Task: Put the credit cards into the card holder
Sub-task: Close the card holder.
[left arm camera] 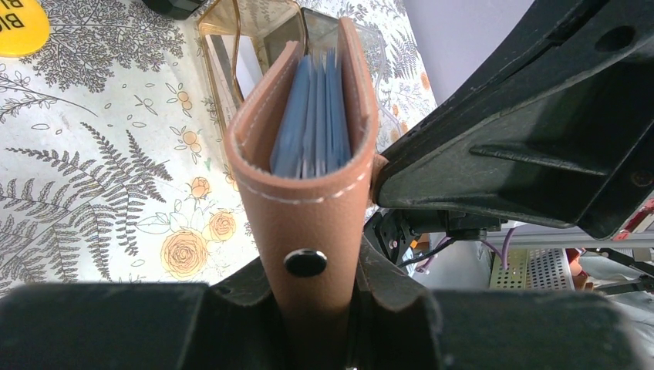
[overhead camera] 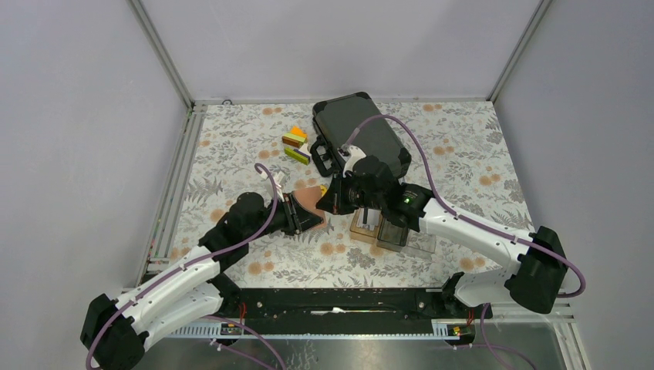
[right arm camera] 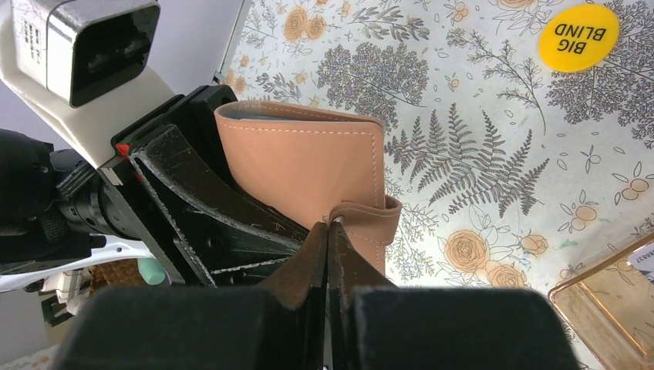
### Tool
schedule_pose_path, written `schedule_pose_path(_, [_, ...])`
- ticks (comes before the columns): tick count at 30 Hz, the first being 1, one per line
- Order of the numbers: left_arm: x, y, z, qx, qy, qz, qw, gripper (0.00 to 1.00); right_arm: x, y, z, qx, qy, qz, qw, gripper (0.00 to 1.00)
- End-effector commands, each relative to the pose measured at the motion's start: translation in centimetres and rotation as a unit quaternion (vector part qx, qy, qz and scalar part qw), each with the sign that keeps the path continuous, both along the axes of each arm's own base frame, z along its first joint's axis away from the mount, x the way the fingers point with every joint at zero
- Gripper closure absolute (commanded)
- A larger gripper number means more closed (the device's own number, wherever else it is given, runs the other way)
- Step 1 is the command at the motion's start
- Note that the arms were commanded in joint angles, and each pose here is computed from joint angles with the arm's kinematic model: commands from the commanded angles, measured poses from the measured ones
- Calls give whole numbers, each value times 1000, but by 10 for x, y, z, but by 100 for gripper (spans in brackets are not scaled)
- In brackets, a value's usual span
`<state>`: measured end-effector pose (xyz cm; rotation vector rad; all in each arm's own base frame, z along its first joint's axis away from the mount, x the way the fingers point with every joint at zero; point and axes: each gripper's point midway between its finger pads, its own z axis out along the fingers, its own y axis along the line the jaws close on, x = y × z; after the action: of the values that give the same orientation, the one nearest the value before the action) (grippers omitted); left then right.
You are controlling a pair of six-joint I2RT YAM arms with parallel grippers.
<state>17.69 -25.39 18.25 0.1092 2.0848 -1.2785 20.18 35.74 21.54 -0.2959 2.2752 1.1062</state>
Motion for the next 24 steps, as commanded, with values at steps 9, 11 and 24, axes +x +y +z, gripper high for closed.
schedule_pose_path(9, [1,-11,34,-47,-37,-16,998,100,-3,3,0,-5,-14,22,1000,100])
schedule_pose_path(11, [1,-10,34,-46,-37,-15,998,100,-4,4,-1,-6,-12,25,1000,100])
schedule_pose_path(24, [1,-13,32,-48,-34,-20,998,100,-8,7,-7,-19,-7,39,999,100])
